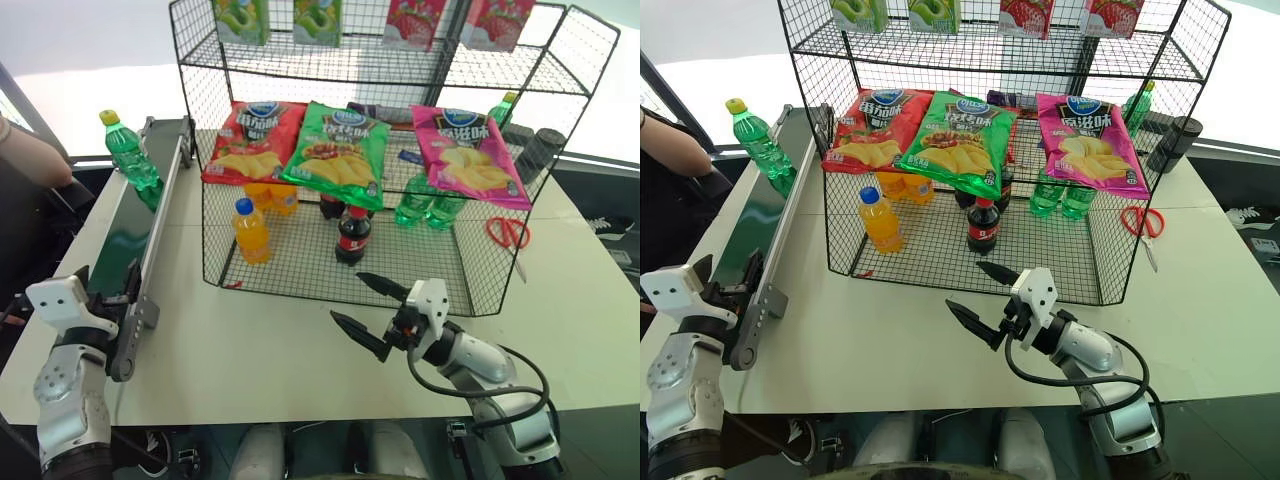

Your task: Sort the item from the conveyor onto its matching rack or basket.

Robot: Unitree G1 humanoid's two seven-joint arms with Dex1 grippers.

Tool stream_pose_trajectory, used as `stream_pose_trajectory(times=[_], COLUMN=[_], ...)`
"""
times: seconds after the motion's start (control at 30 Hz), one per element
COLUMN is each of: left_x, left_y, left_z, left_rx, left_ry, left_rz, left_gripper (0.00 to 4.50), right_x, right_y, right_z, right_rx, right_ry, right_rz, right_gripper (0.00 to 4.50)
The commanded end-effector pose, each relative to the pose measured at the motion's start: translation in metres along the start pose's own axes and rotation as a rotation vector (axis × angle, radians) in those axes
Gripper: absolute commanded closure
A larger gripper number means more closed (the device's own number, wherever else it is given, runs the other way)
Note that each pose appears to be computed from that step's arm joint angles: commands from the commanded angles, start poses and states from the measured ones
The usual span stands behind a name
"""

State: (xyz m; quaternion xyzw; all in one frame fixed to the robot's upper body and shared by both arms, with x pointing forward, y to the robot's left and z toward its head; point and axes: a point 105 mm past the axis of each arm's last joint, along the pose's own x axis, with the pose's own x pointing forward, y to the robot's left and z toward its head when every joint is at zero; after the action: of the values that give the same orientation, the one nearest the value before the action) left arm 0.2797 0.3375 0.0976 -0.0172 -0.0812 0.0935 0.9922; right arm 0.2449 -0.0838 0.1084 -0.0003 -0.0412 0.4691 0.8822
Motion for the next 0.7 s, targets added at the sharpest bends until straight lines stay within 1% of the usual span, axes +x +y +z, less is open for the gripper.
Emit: stream_pose_trajectory(times=[0.03, 0.17, 0.37, 0.5, 0.7], left_x=[0.001, -0.001, -0.001, 0.000, 0.001], left_y=[-0.002, -0.005, -0.009, -0.009, -0.010], left_z=[0.008, 0.009, 0.007, 0.008, 0.010], left_rx=[0.014, 0.016, 0.029, 0.042, 0.054], left_ry=[-0.055, -0.065, -0.044, -0.041, -0.049], left_rz=[0.024, 0.043, 0.007, 0.000, 0.006], left_gripper=[0.00, 0.00, 0.00, 0.00, 0.00], right_x=[-0.002, -0.004, 0.002, 0.003, 0.005], right_y=[0.001, 0.005, 0.006, 0.010, 0.011], right_z=[0.006, 0.003, 0.005, 0.003, 0.003], right_rx=[0.023, 0.090, -0.005, 0.033, 0.034], right_ry=[-0.048, -0.062, -0.033, -0.036, -0.047], right_rz=[-0.001, 0.013, 0.100, 0.090, 0.087], right_gripper=[0.07, 0.07, 0.07, 0.07, 0.07])
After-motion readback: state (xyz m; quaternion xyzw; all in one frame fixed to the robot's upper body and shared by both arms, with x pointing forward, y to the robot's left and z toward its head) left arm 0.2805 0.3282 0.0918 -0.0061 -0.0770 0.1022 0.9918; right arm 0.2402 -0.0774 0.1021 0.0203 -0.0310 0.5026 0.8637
